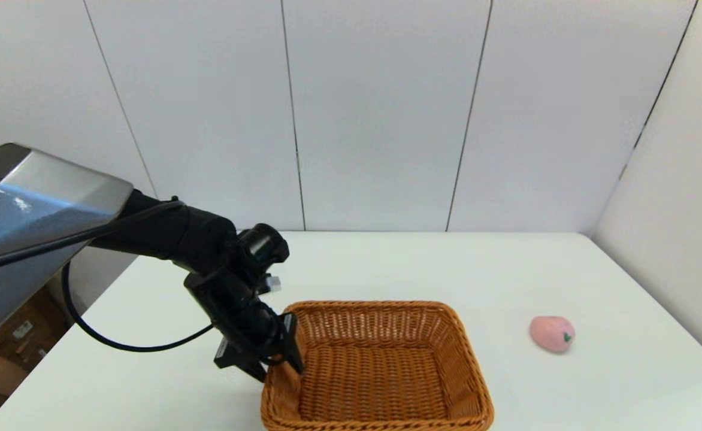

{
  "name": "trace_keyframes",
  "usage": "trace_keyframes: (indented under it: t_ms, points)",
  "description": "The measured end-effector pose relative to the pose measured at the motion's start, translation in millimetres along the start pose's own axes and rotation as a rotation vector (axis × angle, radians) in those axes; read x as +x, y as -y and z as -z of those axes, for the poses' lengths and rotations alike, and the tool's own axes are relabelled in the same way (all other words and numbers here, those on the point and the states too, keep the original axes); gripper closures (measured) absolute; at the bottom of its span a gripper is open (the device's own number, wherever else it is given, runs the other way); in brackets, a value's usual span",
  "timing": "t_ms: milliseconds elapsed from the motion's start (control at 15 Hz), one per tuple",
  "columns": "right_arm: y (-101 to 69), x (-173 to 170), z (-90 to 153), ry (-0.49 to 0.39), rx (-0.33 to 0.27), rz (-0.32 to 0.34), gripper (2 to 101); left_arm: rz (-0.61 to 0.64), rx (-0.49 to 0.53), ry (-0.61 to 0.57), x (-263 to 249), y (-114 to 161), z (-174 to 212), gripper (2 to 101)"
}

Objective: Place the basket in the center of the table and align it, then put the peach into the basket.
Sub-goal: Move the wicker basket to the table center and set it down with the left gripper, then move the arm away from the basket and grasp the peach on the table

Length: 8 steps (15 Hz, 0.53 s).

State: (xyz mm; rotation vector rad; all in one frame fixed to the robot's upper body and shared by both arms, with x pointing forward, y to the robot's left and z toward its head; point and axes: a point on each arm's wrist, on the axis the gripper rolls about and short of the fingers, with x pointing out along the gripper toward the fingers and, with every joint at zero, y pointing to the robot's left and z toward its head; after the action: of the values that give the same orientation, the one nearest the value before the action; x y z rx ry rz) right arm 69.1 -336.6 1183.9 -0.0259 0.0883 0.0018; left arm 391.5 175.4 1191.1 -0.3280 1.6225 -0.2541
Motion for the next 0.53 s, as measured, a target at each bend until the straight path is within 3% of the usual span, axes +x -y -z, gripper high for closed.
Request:
trace_keyframes:
  t_ms: [200,533]
  points:
    - [0.0,0,0,0.001,0.000,0.001,5.0,0.014,-0.039,0.047,-16,-13,-7,33.5]
    - [0.0,0,0,0.002,0.000,0.001,5.0,0.008,-0.157,0.271,-89,-70,-12,20.4]
